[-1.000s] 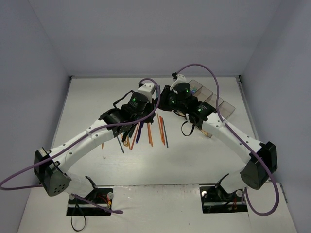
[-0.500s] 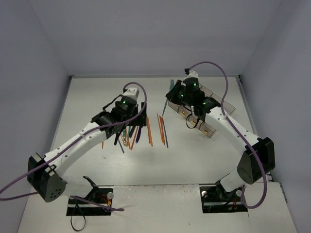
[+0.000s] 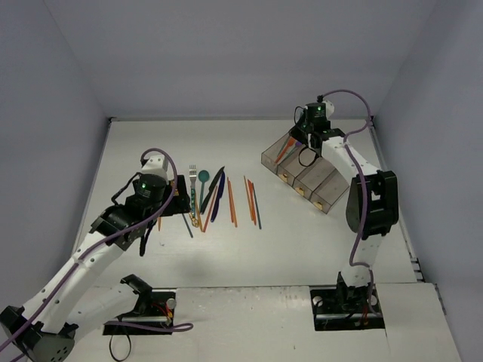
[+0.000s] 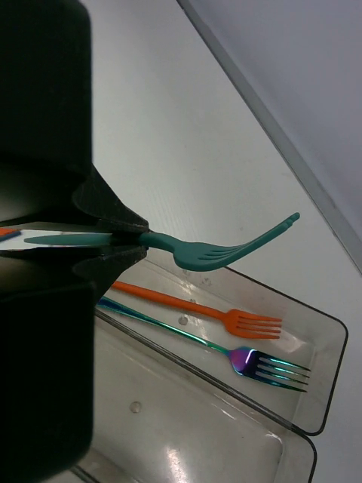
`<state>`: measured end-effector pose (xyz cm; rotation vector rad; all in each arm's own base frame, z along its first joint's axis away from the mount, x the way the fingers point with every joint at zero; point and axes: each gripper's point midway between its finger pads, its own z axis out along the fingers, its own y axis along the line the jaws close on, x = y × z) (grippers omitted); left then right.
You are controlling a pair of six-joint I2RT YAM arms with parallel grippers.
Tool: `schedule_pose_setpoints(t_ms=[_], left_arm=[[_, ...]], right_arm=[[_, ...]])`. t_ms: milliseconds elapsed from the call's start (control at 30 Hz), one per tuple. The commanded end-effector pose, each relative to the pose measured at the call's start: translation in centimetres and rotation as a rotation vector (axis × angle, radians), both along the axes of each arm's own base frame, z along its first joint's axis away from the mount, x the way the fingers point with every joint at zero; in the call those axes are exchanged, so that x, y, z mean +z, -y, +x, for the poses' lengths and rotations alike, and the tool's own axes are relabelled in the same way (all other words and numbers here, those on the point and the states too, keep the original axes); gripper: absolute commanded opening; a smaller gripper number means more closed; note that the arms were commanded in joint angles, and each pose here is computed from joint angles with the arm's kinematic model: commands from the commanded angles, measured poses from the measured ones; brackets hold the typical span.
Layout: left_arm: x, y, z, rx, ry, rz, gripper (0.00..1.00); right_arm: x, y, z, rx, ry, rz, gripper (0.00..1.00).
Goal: Sort the eating utensils into containers
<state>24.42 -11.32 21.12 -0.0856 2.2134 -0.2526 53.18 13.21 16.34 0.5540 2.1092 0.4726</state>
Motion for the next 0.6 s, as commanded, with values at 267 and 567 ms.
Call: schedule_pose_setpoints(t_ms=[267,567], left_arm=[[-0.5,-1.4,-0.8,0.056,-0.015,0.006,0.82],[-0.6,-0.9,0.1,0.056,-0.030,0.017,0.82]], right_arm=[[-4.7,1.5,6.0,-0.108,-0.016,0.057,0.09],[-1.4,3.2,4.7,-0.100,0.040,-0.022,0.56]])
